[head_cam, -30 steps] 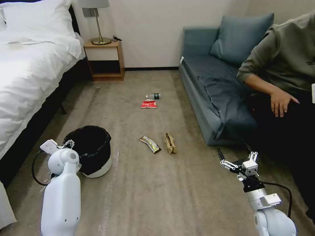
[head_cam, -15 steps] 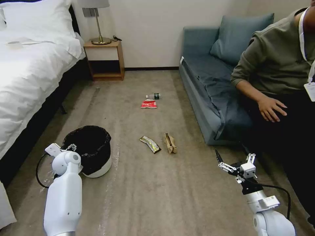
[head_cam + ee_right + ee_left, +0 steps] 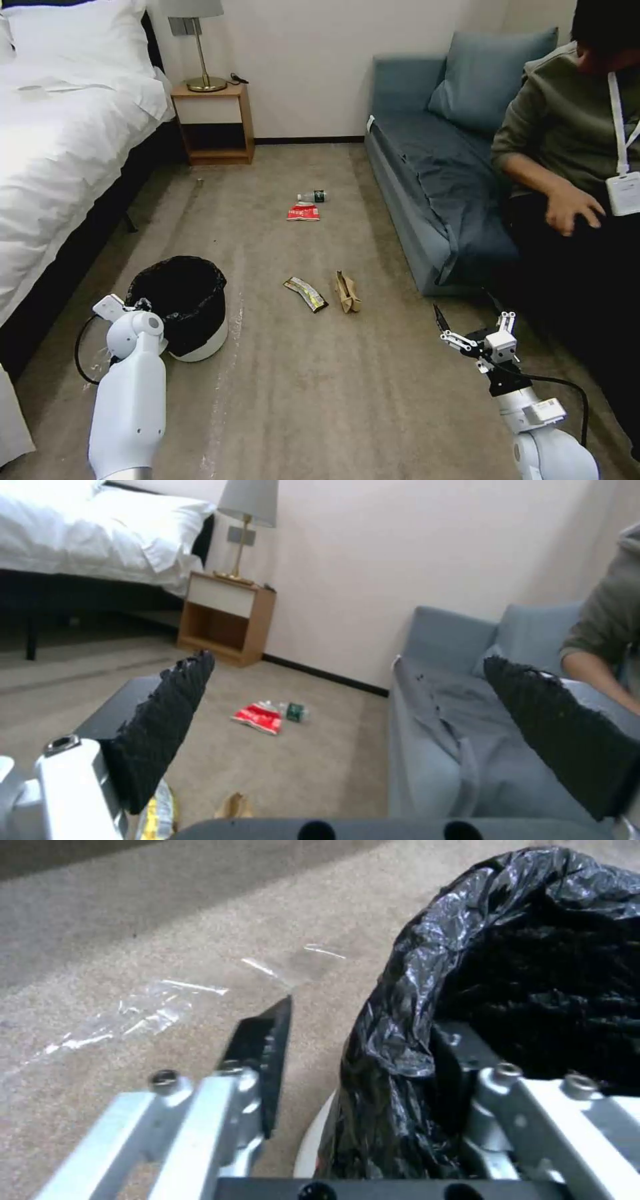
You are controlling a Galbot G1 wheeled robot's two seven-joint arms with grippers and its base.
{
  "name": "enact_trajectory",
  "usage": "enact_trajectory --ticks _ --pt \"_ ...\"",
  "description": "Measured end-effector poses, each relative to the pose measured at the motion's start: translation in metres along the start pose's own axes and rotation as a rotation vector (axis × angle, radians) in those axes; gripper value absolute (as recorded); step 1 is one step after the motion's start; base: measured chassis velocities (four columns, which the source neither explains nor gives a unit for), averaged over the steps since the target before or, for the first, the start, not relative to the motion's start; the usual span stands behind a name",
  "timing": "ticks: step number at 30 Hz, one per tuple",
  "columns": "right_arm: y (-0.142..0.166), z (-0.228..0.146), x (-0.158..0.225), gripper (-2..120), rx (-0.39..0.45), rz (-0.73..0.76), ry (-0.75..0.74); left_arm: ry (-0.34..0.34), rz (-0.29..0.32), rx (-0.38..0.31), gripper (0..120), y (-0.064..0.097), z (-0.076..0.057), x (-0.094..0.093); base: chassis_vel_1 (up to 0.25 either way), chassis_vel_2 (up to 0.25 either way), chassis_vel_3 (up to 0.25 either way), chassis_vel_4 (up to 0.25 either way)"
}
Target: Pick up the trash bin, then pick up the garbage on the floor and place it into the trash bin.
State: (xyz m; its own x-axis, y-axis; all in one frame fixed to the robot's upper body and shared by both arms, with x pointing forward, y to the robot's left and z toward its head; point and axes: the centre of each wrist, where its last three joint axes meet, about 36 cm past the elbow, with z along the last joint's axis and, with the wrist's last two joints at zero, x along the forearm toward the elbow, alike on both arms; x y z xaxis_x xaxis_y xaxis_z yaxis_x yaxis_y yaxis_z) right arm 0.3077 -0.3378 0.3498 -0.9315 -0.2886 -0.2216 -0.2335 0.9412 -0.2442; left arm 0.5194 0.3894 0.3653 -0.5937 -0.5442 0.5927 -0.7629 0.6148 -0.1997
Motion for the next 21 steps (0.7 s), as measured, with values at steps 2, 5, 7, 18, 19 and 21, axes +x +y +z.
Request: enact_trajectory --ticks 2,5,7,18,19,21 --pt "0.002 -0.001 -0.002 100 -0.003 -0.001 -0.003 0.001 0.003 0.001 37 0.000 0.001 0.000 0.000 0.000 0.000 0.000" --pt "0.005 -0.001 -0.005 100 -0.004 -0.005 -0.006 0.005 0.010 0.000 26 0.002 0.004 0.000 0.000 0.000 0.000 0.000" --pt "0.004 -0.001 -0.004 100 -0.003 -0.014 -0.004 0.006 0.013 -0.002 19 0.004 0.005 0.000 0.000 0.000 0.000 0.000" --pt "0.004 -0.002 -0.003 100 0.000 0.001 -0.010 0.009 0.023 -0.014 4 0.012 0.014 -0.001 0.000 0.000 0.000 0.000" --pt "0.004 -0.002 -0.003 100 -0.002 0.010 -0.009 0.009 0.023 -0.016 4 0.013 0.015 0.000 0.000 0.000 0.000 0.000" --pt "0.004 -0.002 -0.003 100 -0.002 0.017 -0.009 0.008 0.025 -0.018 4 0.014 0.016 0.001 0.000 0.000 0.000 0.000"
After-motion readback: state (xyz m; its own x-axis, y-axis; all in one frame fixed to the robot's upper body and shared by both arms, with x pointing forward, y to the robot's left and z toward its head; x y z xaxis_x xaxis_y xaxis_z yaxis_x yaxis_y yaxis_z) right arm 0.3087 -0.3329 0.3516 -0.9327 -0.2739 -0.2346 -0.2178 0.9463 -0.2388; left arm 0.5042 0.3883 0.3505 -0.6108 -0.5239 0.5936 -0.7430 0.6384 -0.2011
